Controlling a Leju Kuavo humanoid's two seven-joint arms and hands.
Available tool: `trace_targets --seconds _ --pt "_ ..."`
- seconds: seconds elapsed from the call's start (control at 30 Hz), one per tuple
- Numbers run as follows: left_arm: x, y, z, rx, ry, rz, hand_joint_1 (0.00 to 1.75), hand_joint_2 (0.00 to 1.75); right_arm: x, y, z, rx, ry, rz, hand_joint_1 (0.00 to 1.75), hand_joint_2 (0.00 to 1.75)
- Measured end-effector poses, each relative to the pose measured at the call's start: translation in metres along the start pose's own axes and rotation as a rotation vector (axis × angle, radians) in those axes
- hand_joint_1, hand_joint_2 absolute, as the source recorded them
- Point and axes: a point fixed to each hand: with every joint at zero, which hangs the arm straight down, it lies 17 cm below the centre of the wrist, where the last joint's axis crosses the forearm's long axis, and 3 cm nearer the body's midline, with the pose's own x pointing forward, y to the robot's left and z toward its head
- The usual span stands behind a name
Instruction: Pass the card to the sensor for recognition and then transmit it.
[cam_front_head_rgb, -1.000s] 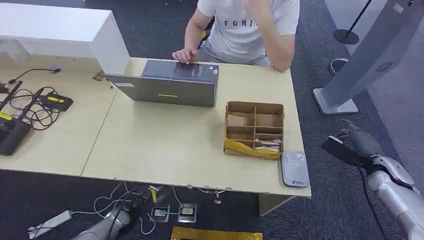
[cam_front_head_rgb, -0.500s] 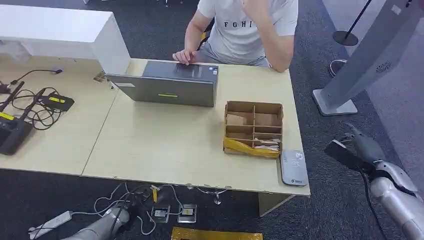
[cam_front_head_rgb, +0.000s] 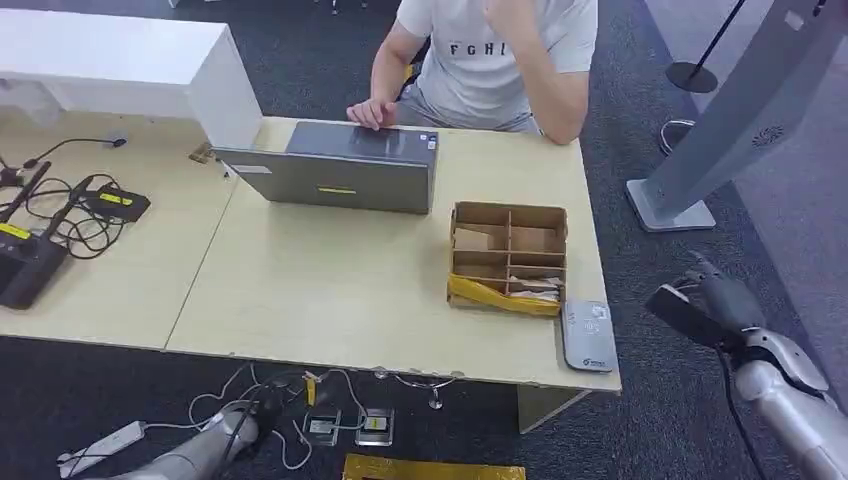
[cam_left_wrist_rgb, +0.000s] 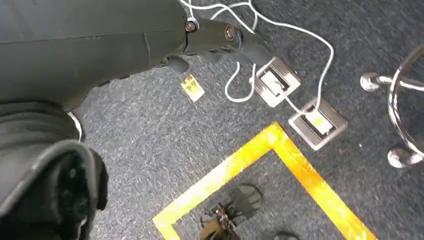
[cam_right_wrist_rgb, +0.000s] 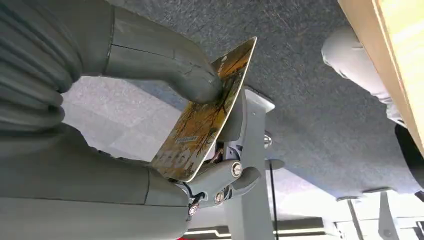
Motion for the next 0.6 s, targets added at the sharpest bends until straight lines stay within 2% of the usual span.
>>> trace_targets --seconds 0.6 --pt "-0.007 0.006 0.001 -0.013 0.005 -0.015 0.0 0.0 0.0 0.011 0.007 0.018 0.009 -0.006 1.75 1.75"
